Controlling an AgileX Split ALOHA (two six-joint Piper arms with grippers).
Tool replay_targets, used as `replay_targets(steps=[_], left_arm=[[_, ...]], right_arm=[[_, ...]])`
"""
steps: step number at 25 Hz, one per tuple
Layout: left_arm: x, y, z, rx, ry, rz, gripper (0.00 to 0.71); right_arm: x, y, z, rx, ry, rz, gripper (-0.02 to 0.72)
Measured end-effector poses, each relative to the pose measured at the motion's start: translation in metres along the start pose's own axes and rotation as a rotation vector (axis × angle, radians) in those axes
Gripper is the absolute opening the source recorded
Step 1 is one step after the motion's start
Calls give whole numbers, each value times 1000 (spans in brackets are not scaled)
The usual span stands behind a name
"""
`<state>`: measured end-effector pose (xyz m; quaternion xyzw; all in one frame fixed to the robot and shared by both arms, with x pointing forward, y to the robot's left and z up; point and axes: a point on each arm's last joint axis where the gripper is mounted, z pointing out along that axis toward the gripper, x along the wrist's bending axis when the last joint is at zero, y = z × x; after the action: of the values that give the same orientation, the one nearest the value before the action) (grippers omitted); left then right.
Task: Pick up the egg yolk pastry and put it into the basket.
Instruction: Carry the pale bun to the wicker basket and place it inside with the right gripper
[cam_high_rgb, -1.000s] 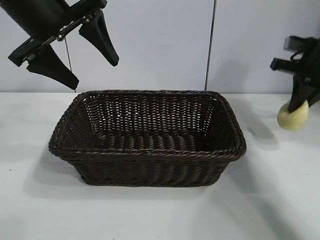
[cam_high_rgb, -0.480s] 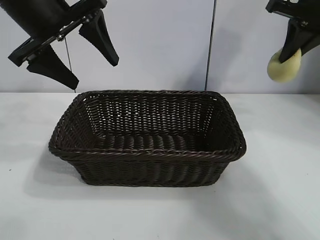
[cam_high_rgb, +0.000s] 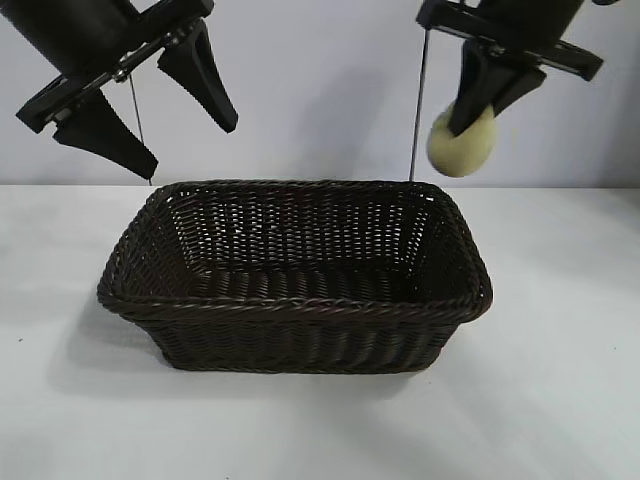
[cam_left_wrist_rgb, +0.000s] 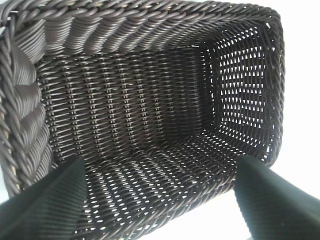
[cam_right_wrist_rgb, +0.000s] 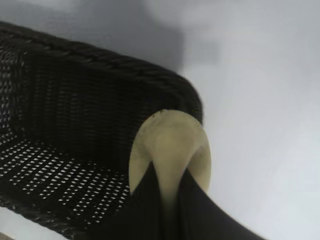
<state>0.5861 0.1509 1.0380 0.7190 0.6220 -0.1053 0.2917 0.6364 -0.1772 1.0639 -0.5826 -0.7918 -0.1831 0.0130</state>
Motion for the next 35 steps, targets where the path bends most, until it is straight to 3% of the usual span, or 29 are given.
replay_targets(steps=[8,26,29,35], left_arm=[[0,0,0,0,0,0,589],[0,0,0,0,0,0,589],[0,0,0,0,0,0,589],[0,0,0,0,0,0,589]], right_arm=[[50,-3,13,13,34,-93,24],[42,-1,69,133,57,-37,41],[42,-1,69,134,58,-40,140],[42,-1,69,136,58,-44,498]])
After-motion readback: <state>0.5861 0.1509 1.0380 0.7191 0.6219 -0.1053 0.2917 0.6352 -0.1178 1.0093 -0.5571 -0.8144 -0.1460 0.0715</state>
